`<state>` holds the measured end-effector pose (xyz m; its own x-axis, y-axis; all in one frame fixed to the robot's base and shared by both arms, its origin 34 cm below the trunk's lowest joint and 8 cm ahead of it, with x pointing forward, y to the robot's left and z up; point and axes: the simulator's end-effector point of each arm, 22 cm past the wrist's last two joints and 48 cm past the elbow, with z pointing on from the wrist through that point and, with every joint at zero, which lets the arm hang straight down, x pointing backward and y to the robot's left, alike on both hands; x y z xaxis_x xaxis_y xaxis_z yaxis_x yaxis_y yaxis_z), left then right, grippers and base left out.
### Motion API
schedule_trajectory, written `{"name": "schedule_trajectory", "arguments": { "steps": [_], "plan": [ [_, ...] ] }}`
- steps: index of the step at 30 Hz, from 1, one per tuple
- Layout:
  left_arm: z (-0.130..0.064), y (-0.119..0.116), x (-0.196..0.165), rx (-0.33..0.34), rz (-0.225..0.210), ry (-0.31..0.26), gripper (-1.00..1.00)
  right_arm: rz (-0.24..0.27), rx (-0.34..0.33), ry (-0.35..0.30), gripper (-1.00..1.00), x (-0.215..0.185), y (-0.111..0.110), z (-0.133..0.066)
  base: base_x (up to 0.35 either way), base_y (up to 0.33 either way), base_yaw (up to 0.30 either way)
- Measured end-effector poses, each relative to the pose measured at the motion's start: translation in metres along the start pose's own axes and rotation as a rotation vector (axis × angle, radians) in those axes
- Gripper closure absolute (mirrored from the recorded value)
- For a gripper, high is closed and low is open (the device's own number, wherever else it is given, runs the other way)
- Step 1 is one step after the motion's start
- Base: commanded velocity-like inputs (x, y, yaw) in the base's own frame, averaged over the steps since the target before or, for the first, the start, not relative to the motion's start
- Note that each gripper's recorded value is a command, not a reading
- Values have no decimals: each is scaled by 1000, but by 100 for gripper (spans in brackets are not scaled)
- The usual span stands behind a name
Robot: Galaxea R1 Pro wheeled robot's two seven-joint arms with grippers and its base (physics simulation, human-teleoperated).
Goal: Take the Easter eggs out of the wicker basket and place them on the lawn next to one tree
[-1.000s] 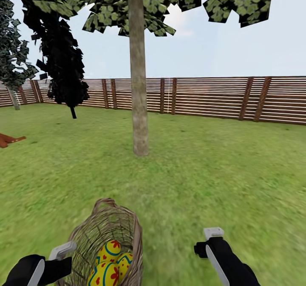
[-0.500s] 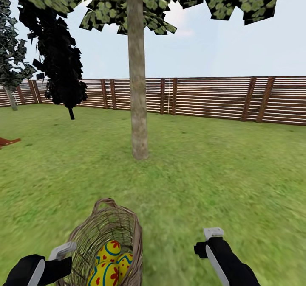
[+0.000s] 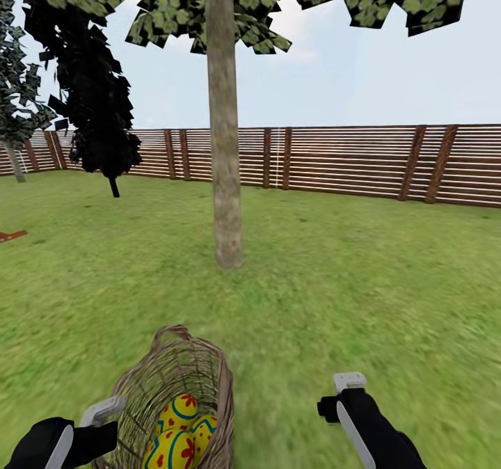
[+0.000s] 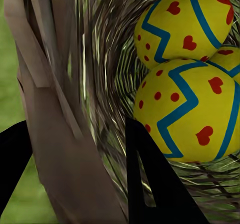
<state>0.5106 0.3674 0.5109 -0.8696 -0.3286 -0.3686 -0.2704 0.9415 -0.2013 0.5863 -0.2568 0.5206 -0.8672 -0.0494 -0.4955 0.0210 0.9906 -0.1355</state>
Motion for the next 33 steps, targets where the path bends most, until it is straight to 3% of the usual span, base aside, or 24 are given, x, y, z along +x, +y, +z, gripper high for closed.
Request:
{"name": "schedule_trajectory", "arguments": {
  "steps": [28, 33],
  "plan": [
    [0, 0, 0, 1, -1, 0, 100, -1, 1, 1, -100, 0, 0, 0, 343, 0, 21],
    [0, 1, 1, -2, 0, 1, 100, -2, 3, 1, -100, 0, 0, 0, 343, 0, 190]
  ]
}}
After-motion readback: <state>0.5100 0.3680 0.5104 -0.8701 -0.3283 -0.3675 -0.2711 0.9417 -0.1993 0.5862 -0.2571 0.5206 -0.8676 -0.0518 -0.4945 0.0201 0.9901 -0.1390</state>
